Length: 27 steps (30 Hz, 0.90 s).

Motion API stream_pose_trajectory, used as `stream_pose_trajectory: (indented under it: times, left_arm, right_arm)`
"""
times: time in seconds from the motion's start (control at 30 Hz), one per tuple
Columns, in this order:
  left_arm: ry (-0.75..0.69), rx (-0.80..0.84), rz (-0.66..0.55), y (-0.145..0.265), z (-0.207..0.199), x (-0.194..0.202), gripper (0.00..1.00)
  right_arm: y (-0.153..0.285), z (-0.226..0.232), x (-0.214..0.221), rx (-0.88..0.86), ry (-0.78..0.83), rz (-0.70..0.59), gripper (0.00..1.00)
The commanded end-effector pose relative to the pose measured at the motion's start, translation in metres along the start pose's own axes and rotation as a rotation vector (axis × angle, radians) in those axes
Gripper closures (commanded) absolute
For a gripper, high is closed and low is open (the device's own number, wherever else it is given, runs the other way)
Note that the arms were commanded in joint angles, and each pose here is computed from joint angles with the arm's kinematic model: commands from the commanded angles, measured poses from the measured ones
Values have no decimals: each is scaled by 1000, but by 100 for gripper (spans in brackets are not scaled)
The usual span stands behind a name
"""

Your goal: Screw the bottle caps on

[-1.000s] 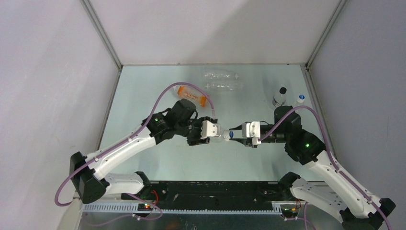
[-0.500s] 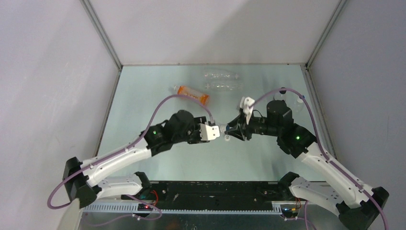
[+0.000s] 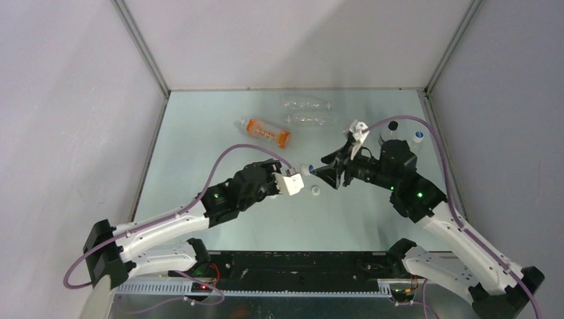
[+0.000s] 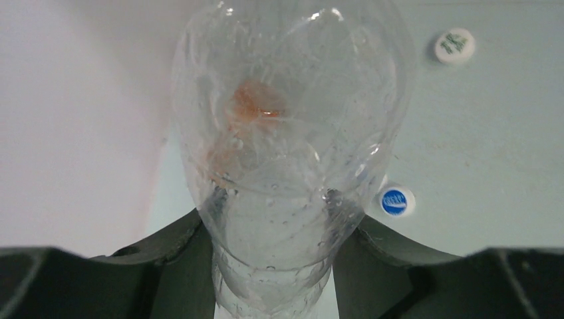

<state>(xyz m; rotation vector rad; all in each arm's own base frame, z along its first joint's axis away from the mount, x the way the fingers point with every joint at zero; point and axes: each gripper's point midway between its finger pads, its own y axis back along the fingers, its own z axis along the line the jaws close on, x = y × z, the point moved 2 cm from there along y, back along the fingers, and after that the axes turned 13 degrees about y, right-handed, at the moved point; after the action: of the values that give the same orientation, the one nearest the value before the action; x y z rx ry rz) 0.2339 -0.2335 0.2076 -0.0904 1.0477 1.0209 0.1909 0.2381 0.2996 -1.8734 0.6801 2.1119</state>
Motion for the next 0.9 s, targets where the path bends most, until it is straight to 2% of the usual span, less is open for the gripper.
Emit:
stream_pose_trajectory:
  times: [0.0, 0.03, 0.13, 0.2, 0.43, 0.87]
  left_arm:
    - [100, 253, -29, 17, -15, -10, 100]
    - [106, 288, -3, 19, -17, -5, 100]
    - [126, 423, -28, 26, -27, -17, 100]
    - [136, 490, -35, 29, -32, -22, 100]
    - [144, 643, -10, 35, -47, -31, 100]
    - [144, 675, -30, 31, -48, -43, 100]
  right_arm:
    - [22, 8, -24, -118, 500, -114, 45]
    - [27, 16, -19, -174, 540, -110, 44]
    - [34, 25, -13, -270, 723, -127, 43]
    - [37, 32, -10, -325, 773, -142, 43]
    - [34, 42, -6, -411, 804, -163, 44]
    - [25, 47, 2, -464, 795, -139, 51]
